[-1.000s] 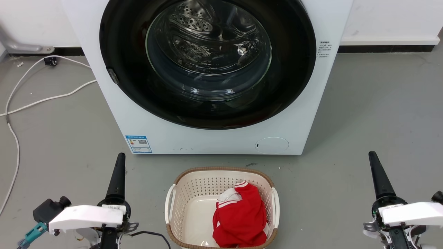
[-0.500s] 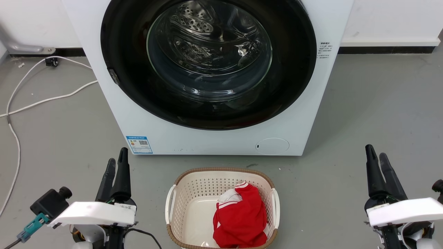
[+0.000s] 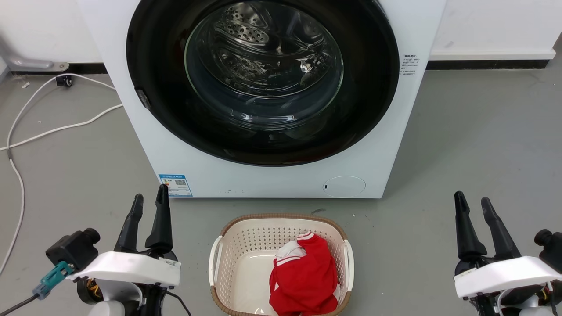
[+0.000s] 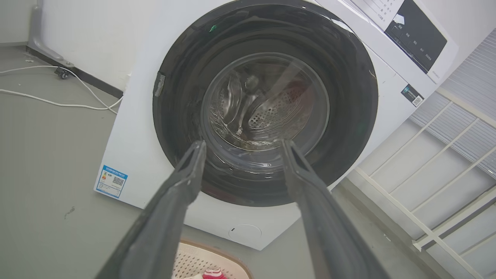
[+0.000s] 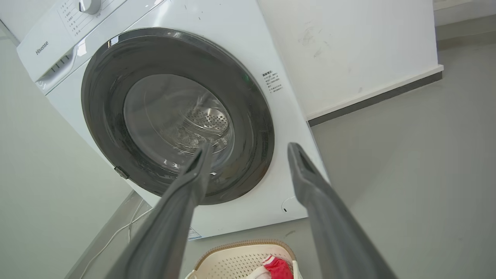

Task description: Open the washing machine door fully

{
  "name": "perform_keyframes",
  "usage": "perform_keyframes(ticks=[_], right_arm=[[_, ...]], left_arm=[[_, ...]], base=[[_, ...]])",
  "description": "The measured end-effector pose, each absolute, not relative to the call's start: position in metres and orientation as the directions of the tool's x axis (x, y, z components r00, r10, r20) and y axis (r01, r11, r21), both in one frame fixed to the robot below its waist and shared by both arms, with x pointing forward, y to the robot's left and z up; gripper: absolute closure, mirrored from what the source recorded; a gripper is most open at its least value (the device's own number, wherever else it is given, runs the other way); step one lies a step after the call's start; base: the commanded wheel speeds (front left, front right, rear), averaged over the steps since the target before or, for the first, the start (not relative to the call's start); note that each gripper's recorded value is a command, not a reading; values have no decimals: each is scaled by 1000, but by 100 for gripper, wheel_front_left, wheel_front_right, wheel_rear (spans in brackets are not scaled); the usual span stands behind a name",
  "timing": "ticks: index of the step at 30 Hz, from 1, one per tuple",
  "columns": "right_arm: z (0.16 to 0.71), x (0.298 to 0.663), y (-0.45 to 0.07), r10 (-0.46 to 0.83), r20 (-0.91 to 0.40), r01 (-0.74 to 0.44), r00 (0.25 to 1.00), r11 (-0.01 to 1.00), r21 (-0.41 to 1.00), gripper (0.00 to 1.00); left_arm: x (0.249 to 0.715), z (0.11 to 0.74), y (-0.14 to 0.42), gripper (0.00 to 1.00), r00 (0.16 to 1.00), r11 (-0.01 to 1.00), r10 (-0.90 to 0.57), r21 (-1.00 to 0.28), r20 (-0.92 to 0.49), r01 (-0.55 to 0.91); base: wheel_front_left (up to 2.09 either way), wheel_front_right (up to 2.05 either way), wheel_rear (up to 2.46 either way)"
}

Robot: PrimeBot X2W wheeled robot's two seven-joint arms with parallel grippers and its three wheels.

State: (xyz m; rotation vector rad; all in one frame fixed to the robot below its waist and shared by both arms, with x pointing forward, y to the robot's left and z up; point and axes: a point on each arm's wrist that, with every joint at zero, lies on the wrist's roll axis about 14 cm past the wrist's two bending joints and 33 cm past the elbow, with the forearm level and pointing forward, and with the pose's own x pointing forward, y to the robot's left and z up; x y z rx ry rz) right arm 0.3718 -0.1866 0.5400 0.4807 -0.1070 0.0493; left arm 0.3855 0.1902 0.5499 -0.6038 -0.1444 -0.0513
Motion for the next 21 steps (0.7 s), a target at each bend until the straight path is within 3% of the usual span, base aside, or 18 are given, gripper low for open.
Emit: perform_keyframes(ticks=[21], right_arm=[[528, 363, -186, 39, 73, -57, 997, 962, 266, 0]], left_arm=[[388, 549, 174, 0, 984, 945, -74, -304, 161, 121]], base=[[0, 0, 0]])
